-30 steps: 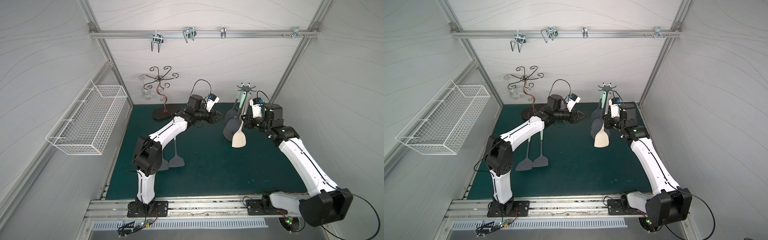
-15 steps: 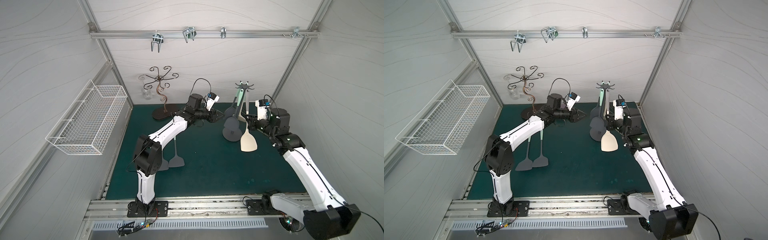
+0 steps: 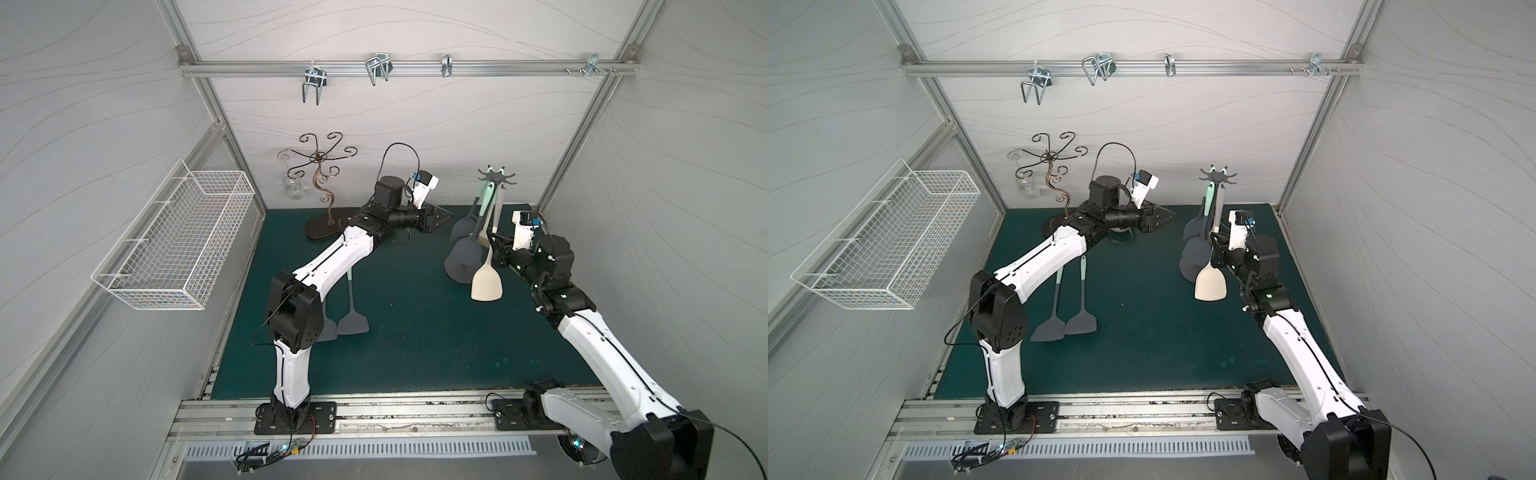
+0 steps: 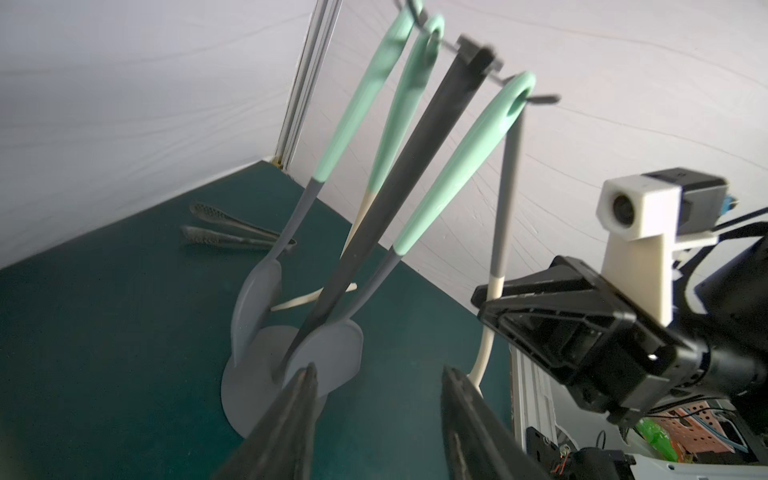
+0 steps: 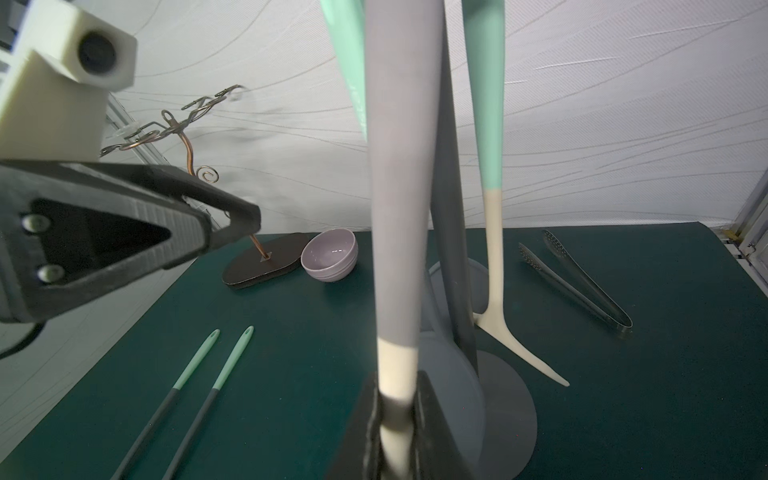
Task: Take the spatula off the kitchen utensil rack
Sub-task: Adjust the spatula on the rack.
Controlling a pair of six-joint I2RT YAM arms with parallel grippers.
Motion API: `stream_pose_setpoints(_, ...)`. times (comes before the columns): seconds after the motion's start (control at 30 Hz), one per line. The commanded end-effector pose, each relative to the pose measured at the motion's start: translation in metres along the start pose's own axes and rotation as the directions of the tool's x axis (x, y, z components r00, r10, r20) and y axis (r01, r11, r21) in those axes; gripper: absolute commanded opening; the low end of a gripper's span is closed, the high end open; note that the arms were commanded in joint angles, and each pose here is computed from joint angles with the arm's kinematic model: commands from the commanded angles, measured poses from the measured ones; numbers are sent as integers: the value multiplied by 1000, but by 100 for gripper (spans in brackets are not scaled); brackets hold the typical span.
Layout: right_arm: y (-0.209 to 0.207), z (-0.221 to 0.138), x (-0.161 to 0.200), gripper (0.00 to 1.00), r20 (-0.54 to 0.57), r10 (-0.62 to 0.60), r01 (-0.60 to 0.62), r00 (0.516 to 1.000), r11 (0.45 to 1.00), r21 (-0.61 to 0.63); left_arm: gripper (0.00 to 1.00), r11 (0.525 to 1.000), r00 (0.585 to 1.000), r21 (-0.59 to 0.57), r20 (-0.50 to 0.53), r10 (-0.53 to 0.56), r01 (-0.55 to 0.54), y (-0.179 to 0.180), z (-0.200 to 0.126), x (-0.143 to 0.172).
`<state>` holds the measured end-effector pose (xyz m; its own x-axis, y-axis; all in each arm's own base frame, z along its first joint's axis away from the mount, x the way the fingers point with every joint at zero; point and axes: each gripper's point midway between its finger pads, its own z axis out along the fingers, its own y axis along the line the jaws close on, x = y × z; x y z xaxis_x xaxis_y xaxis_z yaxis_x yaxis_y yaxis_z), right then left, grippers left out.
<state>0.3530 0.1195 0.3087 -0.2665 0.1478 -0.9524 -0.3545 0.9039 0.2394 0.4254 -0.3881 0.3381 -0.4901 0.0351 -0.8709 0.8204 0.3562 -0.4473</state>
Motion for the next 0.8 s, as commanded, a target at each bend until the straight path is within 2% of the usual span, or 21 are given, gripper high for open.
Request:
stream_pose_setpoints(0.0,7,-16,-53,0,188,-31,31,982,1000,3,52,998,994,42,98,50,-54,-23,-11,-43)
stream_pose_setpoints(0.2,15,-30,-69,0,245,-98,94,965,995,31,51,998,994,43,107,35,-40,-20,-8,-45)
stream_pose_setpoints(0.43,14,-43,-71,0,291,-102,89,951,994,59,52,999,994,45,105,23,-28,-16,-4,-43)
stream_pose_setpoints(0.77,11,-21,-32,0,190,-67,64,980,998,22,51,998,994,59,104,15,-21,-19,-4,-45)
